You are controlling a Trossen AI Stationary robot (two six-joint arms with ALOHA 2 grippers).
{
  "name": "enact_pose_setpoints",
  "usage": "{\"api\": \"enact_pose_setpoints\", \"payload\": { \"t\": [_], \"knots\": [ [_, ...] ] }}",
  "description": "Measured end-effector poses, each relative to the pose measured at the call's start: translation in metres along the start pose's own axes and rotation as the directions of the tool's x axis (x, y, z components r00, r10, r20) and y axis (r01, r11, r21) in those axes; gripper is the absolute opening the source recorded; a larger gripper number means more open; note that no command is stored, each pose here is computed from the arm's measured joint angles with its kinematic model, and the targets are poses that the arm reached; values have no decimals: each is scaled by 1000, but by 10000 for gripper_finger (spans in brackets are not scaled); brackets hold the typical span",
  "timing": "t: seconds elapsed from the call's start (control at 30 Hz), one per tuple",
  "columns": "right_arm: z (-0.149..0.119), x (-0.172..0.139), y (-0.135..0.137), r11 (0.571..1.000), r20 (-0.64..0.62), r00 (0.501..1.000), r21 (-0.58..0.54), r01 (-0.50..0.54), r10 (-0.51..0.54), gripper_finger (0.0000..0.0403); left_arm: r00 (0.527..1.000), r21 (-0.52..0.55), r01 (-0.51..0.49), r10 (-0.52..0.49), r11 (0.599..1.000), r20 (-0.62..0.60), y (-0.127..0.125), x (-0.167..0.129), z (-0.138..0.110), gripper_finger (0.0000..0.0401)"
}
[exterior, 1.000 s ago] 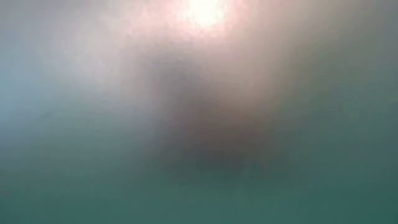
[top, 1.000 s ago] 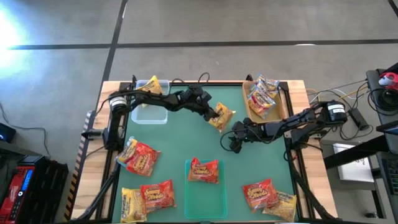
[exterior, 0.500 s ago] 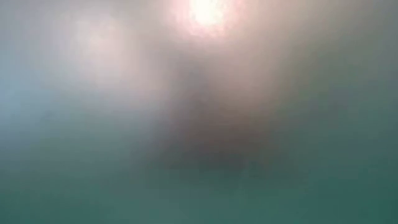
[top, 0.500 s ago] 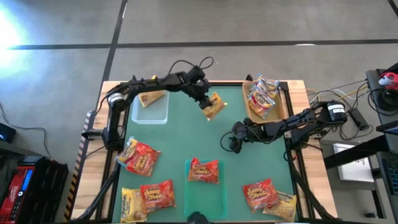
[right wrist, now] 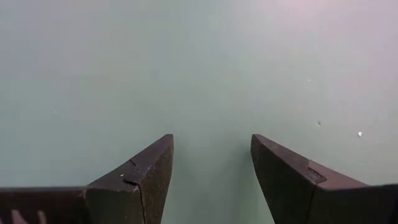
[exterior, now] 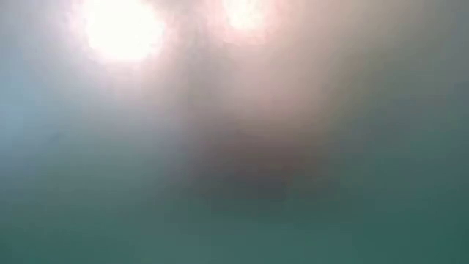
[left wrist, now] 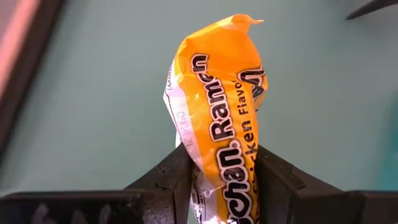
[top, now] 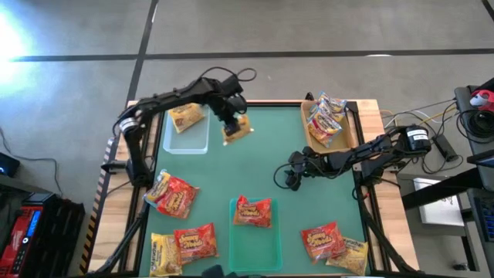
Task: Sort Maruchan noodles
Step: Put the yellow noodle pack into the transparent bin
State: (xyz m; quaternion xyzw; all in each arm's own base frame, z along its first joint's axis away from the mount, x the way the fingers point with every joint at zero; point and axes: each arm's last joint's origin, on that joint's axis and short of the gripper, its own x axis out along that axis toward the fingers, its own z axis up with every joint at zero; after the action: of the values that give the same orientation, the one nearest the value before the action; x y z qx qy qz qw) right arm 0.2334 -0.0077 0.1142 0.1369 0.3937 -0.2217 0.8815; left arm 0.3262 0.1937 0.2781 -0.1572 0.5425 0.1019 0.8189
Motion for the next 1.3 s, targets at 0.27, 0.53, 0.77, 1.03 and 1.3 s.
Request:
{"api": "enact_pose_setpoints", "payload": {
  "t": [0.27, 0.53, 0.77, 1.03, 1.3],
  "knots": [
    [0, 0, -1, 1000, 13, 1000, -2, 23, -23, 205, 979, -62, -204, 204, 977, -3, 5, -56, -36, 110],
    [0, 0, -1, 1000, 19, 999, -4, 28, -28, 205, 930, -145, -368, 368, 919, -29, 19, -76, -88, 110],
    [1, 0, -1, 1000, 27, 999, 0, 26, -26, 205, 924, -182, -381, 369, 906, -97, 31, -50, -124, 112],
    [1, 0, -1, 1000, 32, 999, 3, 26, -26, 205, 919, -74, -383, 372, 921, -134, 46, -29, -141, 113],
    [1, 0, -1, 1000, 35, 999, 4, 24, -24, 205, 911, -79, -404, 394, 911, -120, 62, -25, -141, 119]
  ]
}}
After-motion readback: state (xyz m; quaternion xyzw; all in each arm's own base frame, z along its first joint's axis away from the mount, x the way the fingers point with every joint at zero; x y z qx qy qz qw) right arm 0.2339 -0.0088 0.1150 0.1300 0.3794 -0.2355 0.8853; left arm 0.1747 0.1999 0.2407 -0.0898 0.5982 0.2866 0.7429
